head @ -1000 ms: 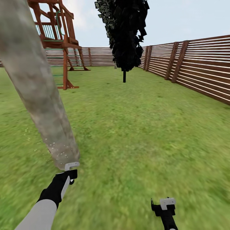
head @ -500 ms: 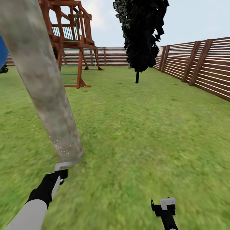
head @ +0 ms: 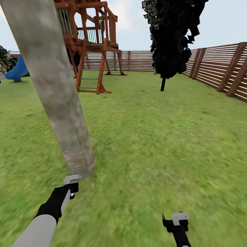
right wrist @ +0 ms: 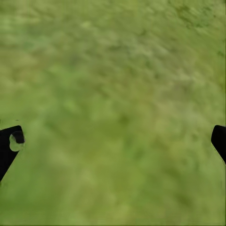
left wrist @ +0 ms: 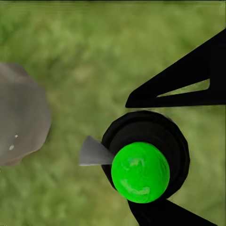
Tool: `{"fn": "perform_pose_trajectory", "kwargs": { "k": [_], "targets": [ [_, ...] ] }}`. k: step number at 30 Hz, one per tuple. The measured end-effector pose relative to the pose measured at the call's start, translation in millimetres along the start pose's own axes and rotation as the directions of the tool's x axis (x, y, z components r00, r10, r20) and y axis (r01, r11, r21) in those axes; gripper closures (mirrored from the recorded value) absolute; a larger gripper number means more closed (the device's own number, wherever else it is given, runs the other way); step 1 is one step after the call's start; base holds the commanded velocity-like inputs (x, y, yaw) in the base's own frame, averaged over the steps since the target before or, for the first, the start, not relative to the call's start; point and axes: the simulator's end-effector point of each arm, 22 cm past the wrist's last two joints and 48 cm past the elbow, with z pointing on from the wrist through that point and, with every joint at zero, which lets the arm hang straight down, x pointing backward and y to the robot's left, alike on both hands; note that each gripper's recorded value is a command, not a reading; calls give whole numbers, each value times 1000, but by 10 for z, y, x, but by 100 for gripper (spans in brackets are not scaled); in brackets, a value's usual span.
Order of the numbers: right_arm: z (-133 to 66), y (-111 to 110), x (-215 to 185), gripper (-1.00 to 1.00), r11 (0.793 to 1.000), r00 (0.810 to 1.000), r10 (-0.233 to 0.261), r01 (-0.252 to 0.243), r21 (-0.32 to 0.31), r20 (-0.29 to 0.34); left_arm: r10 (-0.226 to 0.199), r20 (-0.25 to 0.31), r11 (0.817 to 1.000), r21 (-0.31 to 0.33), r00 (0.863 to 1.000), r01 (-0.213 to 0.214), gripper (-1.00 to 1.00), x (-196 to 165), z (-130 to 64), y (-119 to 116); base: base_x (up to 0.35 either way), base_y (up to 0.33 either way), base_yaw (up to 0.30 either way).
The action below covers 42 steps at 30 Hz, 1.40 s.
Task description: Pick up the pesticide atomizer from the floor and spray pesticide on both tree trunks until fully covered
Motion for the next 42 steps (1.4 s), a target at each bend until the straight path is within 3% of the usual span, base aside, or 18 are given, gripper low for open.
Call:
{"fn": "perform_pose_trajectory", "kwargs": {
  "k": [4,6,16,20,26,29,39,42],
  "targets": [
    [0,0,0,-100,1000,1000,0,0,0,0,3,7,1000,-11,1000,-3,100,-36,-2,70,245,-172,278],
    [0,-1,0,-100,1000,1000,0,0,0,0,-17,9,1000,-18,1000,17,100,-43,-1,125,146,-219,278],
    [1,-1,2,-100,1000,1000,0,0,0,0,-30,-5,999,40,1000,30,100,53,-31,-311,-54,-272,278],
    [0,-3,0,-100,1000,1000,0,0,1,0,-34,1,999,34,999,34,100,23,-33,-262,189,-231,278],
    [0,-4,0,-100,1000,1000,0,0,2,0,-30,-16,997,65,999,31,100,115,-50,-499,213,-221,234],
    [0,-5,1,-100,1000,1000,0,0,2,0,-29,-15,997,66,999,29,100,113,-51,-502,184,-229,29],
    [5,-24,8,-100,1000,1000,-1,1,4,-1,-31,-8,997,64,999,31,100,78,-54,-498,-61,-231,45],
    [5,-26,0,-100,1000,1000,0,0,5,1,-32,20,996,82,999,30,100,-56,-77,-567,-33,-15,203]
  ]
}}
